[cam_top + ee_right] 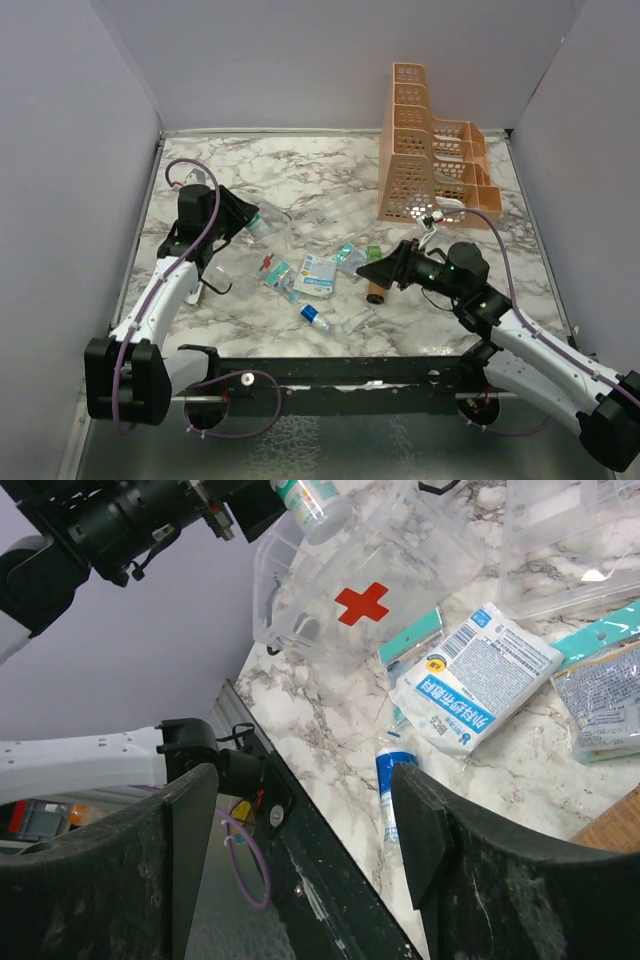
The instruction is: Organize the medicine kit
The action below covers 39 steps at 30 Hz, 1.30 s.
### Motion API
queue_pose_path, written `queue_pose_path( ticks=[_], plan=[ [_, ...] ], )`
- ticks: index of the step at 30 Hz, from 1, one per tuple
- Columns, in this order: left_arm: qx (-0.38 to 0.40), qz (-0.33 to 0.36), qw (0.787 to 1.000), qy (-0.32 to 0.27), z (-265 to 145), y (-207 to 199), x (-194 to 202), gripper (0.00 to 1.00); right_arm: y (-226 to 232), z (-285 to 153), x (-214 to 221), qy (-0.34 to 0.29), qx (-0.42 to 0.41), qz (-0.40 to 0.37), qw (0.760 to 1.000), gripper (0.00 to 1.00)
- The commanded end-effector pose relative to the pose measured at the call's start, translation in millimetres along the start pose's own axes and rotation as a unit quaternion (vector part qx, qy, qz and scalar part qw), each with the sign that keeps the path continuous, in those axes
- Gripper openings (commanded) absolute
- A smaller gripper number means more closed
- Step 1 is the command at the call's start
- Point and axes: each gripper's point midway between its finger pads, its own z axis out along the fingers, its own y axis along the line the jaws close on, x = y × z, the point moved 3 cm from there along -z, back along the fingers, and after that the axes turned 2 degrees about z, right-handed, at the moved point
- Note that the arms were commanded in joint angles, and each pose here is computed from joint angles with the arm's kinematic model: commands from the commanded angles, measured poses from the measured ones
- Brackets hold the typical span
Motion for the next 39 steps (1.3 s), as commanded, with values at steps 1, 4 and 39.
queue_pose_path(
  ticks=[1,4,39],
  plan=[
    [-0.037,-0.001,0.999,-0.007,21.3,19.5,0.8,0.25,2.0,5.5,-4.2,-0.008,-0.005,0.003,1.000,0.69],
    [-0.042,-0.021,0.999,0.017,32.2,28.7,14.2,0.25,1.5,6.0,-1.1,-0.005,-0.013,0.007,1.000,0.69],
    [-0.077,-0.123,0.984,0.107,76.3,38.0,76.5,0.66,-29.7,0.2,16.7,-0.041,0.012,0.056,0.998,0.67]
  ],
)
